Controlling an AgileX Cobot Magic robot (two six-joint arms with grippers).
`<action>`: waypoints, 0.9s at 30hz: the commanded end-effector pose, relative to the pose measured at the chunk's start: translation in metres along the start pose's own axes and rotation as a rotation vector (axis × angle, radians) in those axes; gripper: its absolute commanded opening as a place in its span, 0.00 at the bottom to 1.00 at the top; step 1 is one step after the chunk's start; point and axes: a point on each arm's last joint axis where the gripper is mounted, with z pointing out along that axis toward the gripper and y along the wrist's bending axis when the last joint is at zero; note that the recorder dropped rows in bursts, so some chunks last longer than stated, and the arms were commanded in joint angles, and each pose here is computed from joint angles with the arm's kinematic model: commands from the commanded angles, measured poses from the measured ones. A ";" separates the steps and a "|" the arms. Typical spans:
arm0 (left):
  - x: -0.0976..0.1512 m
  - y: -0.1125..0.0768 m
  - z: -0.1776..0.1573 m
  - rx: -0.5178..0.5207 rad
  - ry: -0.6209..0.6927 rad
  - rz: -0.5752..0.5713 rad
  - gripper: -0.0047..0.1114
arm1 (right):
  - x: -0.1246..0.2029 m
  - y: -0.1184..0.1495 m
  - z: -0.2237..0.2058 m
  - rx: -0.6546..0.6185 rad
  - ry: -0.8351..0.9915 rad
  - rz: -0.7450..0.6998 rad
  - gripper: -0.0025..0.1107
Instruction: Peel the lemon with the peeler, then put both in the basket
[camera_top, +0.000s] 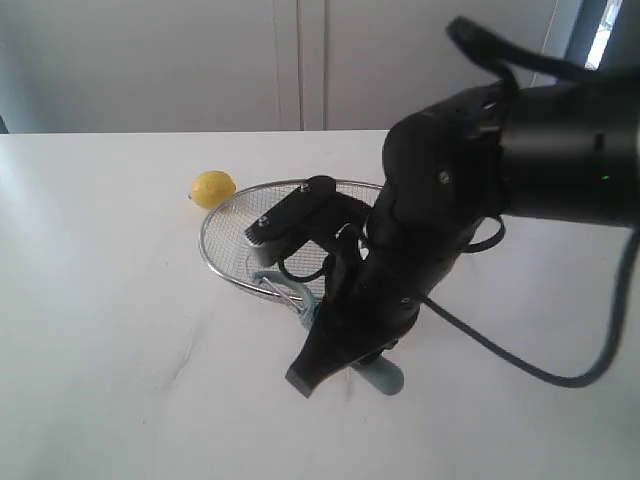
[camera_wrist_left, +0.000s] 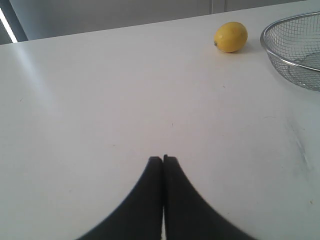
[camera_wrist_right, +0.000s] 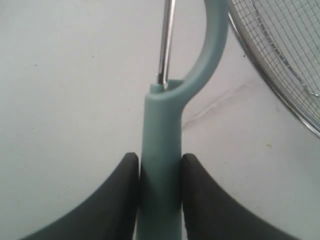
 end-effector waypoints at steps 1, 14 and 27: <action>0.001 0.000 0.000 0.003 -0.004 -0.016 0.04 | 0.011 0.004 -0.036 -0.002 -0.025 0.001 0.02; 0.001 0.000 0.000 0.003 -0.004 -0.016 0.04 | 0.067 -0.067 -0.121 0.209 -0.098 0.116 0.02; 0.001 0.000 0.000 0.003 -0.004 -0.016 0.04 | 0.063 -0.074 -0.124 0.101 -0.224 0.198 0.02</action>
